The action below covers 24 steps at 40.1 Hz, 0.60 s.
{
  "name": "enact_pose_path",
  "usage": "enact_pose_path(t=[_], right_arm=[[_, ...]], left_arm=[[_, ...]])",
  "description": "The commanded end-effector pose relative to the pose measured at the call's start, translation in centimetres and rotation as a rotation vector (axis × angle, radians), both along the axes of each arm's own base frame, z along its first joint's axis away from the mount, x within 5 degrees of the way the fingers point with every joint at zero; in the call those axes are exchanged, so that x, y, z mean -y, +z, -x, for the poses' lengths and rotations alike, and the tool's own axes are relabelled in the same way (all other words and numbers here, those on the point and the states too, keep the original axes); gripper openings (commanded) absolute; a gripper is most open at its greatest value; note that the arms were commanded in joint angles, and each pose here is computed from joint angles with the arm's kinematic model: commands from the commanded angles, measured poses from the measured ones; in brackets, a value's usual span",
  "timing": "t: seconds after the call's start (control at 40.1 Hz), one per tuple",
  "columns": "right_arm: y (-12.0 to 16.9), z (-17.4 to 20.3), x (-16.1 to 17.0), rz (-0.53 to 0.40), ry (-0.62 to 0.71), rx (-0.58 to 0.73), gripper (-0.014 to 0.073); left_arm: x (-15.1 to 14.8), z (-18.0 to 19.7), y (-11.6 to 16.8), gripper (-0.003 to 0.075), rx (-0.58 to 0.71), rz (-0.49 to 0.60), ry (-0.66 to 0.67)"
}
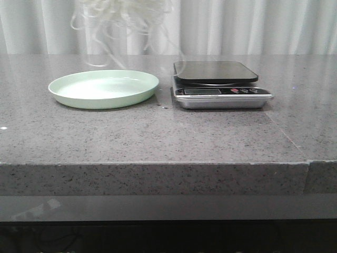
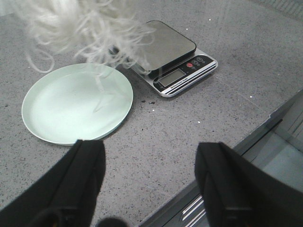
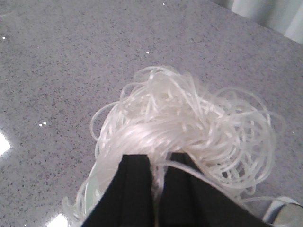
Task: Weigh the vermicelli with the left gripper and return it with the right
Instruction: 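Carry the vermicelli with the right gripper over the green plate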
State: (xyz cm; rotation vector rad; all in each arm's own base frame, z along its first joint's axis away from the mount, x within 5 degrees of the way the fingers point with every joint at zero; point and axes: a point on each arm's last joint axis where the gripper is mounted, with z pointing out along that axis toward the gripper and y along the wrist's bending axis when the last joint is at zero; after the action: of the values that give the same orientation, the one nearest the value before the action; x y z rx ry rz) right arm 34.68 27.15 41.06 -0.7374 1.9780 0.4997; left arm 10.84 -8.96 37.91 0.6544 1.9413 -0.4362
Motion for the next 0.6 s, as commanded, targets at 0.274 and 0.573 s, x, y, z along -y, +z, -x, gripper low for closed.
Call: enact_pose_path(t=[0.274, 0.573], right_arm=[[-2.5, -1.9, -2.5, -0.020, 0.010, 0.032, 0.0168], [-4.9, -2.7, -3.1, 0.030, 0.017, -0.031, 0.0388]], left_arm=[[0.2, 0.0, 1.5, 0.0501, 0.073, 0.069, -0.010], [0.2, 0.0, 1.5, 0.0501, 0.073, 0.069, -0.010]])
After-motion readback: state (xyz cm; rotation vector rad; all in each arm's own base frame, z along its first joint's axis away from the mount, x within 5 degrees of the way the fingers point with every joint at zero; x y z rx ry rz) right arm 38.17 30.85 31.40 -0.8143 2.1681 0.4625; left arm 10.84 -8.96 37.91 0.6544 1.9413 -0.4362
